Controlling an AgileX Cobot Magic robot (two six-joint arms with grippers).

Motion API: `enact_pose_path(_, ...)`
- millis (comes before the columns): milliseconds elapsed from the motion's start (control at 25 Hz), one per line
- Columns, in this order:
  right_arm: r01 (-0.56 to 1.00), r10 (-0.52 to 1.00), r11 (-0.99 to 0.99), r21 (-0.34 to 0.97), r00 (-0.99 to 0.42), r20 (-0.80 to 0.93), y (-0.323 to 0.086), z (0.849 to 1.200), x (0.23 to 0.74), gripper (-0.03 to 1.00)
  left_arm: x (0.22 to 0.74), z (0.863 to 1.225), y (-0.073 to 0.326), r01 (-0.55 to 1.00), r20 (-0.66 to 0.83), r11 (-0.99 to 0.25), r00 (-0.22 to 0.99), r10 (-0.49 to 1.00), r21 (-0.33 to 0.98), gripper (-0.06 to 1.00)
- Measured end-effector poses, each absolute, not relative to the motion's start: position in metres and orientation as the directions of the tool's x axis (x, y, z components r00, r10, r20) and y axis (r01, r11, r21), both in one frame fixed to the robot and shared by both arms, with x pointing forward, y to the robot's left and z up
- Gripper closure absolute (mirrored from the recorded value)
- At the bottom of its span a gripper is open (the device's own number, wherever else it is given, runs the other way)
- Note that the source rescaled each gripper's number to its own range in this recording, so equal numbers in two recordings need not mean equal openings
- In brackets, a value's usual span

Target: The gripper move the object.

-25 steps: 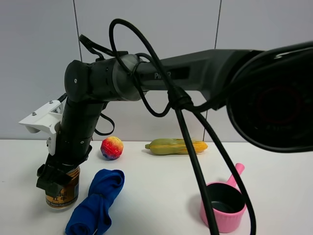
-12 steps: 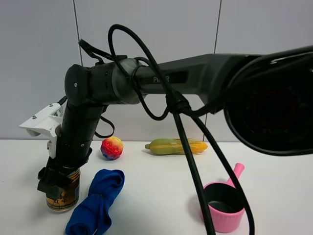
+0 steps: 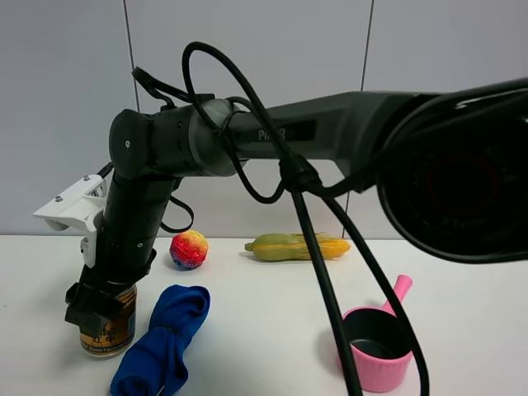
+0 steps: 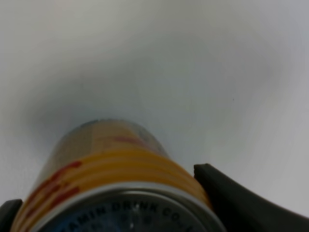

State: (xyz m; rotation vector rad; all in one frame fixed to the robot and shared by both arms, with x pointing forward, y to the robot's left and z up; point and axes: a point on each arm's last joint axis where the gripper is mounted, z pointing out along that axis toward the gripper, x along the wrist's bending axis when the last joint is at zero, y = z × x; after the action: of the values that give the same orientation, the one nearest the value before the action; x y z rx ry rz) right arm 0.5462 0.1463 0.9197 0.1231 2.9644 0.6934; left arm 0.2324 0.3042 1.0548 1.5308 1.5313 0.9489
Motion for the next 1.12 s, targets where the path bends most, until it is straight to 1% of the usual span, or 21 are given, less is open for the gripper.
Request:
enact_pose_path(80, 0.059, 0.1, 0.896, 0.441, -0.993, -0.07, 0.146, 0.916, 0.546, 0.94, 0.232, 1.055, 0.304, 0.437, -0.009, 0.006, 0.005, 1.0, 0.9, -0.06)
enact_pose_path(200, 0.061, 0.1, 0.898, 0.435, -0.993, -0.066, 0.146, 0.913, 0.546, 0.94, 0.232, 1.055, 0.304, 0.437, -0.009, 0.006, 0.005, 1.0, 0.9, -0.06)
enact_pose_path(240, 0.061, 0.1, 0.898, 0.436, -0.993, -0.067, 0.147, 0.913, 0.546, 0.93, 0.232, 1.055, 0.304, 0.437, -0.009, 0.006, 0.005, 1.0, 0.9, -0.06)
enact_pose_path(280, 0.061, 0.102, 0.895, 0.441, -0.992, -0.069, 0.147, 0.914, 0.547, 0.88, 0.232, 1.055, 0.304, 0.437, -0.009, 0.006, 0.005, 1.0, 0.9, -0.06)
enact_pose_path(360, 0.073, 0.114, 0.892, 0.446, -0.991, -0.065, 0.147, 0.916, 0.547, 0.72, 0.232, 1.055, 0.304, 0.437, -0.009, 0.006, 0.005, 1.0, 0.9, -0.06)
enact_pose_path(440, 0.079, 0.119, 0.891, 0.447, -0.991, -0.063, 0.147, 0.916, 0.547, 0.59, 0.232, 1.055, 0.304, 0.437, -0.009, 0.006, 0.005, 1.0, 0.9, -0.06)
enact_pose_path(560, 0.086, 0.126, 0.89, 0.448, -0.99, -0.06, 0.147, 0.919, 0.546, 0.54, 0.232, 1.055, 0.304, 0.437, -0.009, 0.006, 0.005, 1.0, 0.9, -0.06)
enact_pose_path(640, 0.094, 0.137, 0.884, 0.457, -0.989, -0.061, 0.147, 0.933, 0.544, 0.54, 0.232, 1.055, 0.304, 0.437, -0.009, 0.006, 0.005, 1.0, 0.9, -0.06)
enact_pose_path(720, 0.082, 0.141, 0.877, 0.473, -0.986, -0.09, 0.146, 0.963, 0.54, 0.53, 0.232, 1.055, 0.304, 0.437, -0.009, 0.006, 0.005, 1.0, 0.9, -0.06)
enact_pose_path(880, 0.042, 0.173, 0.858, 0.511, -0.962, -0.211, 0.13, 1.054, 0.526, 0.53, 0.232, 1.055, 0.304, 0.437, -0.009, 0.006, 0.005, 1.0, 0.9, -0.06)
enact_pose_path(1040, 0.074, 0.318, 0.822, 0.564, -0.882, -0.348, 0.088, 1.148, 0.515, 0.53, 0.232, 1.055, 0.304, 0.437, -0.009, 0.006, 0.005, 1.0, 0.9, -0.06)
enact_pose_path(1120, 0.087, 0.401, 0.791, 0.606, -0.821, -0.407, 0.065, 1.187, 0.509, 0.53, 0.232, 1.055, 0.304, 0.437, -0.009, 0.006, 0.005, 1.0, 0.9, -0.06)
